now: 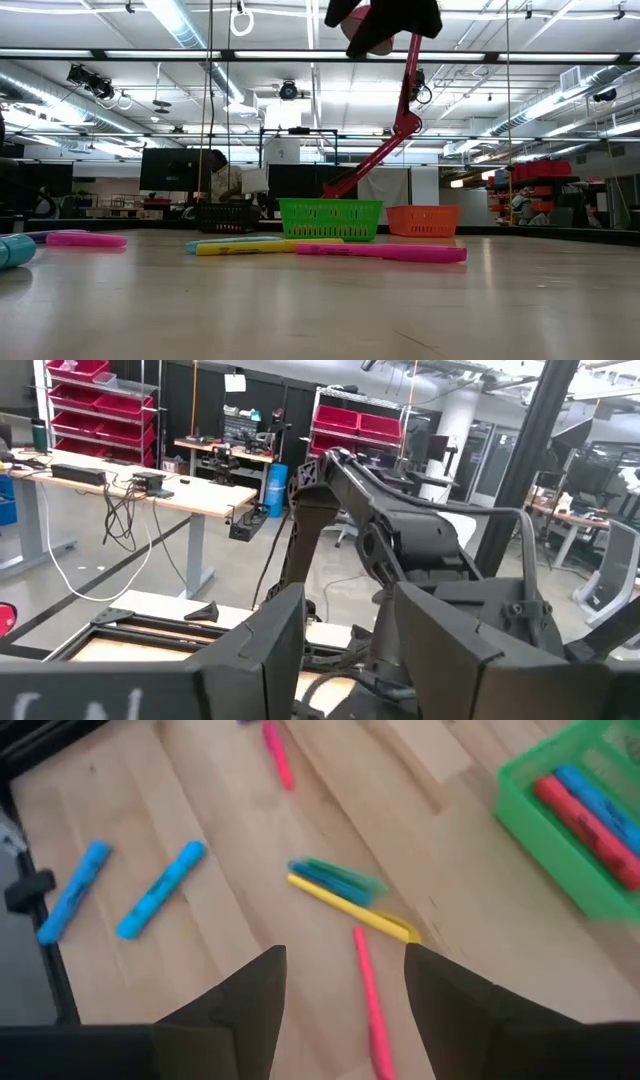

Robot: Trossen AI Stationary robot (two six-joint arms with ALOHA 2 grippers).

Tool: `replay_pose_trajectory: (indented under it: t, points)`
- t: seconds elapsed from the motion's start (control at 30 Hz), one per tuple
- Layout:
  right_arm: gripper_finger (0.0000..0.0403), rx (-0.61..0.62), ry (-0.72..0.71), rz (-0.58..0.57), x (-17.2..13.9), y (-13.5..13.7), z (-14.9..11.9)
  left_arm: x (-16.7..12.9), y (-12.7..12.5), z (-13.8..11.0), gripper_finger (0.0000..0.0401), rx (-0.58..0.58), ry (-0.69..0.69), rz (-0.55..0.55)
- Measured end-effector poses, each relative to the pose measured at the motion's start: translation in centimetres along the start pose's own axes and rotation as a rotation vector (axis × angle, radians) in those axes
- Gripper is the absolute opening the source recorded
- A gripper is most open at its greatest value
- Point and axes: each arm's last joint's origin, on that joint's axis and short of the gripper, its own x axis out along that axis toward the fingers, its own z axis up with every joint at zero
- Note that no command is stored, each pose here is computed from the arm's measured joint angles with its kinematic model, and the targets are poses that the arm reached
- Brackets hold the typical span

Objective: Pick & Place Markers
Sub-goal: Put the pink pen into the black basket

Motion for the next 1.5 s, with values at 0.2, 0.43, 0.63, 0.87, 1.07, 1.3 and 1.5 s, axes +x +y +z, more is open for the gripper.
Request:
replay_pose_trajectory:
  t: [0.2,0.43,0.63,0.87,1.07,1.3,1.5]
  points:
    - [0.0206,-0.036,0.036,-0.014,2.1,-0.9,-1.3,0.0,0.0,0.0,0.0162,0.0,0.0,0.0]
    - [0.0206,-0.037,0.049,0.008,4.7,-1.6,-3.4,0.0,0.0,0.0,0.0162,0.0,0.001,0.0]
    - [0.0206,-0.031,0.064,-0.007,6.0,-2.4,-4.6,0.0,0.0,0.0,0.0162,0.002,0.001,0.0]
    - [0.0206,-0.036,0.111,-0.005,8.1,-2.2,-5.6,0.0,0.0,0.0,0.0162,0.004,0.003,0.0]
    - [0.0206,-0.052,0.176,-0.036,10.6,-2.3,-6.8,0.0,0.0,0.0,0.0162,0.004,0.003,0.0]
    - [0.0206,-0.075,0.254,-0.038,13.0,-2.3,-8.1,0.0,0.0,0.0,0.0162,0.004,0.003,0.0]
    - [0.0203,-0.103,0.275,-0.048,14.3,-2.6,-8.4,0.0,0.0,0.0,0.0162,0.003,0.003,-0.001]
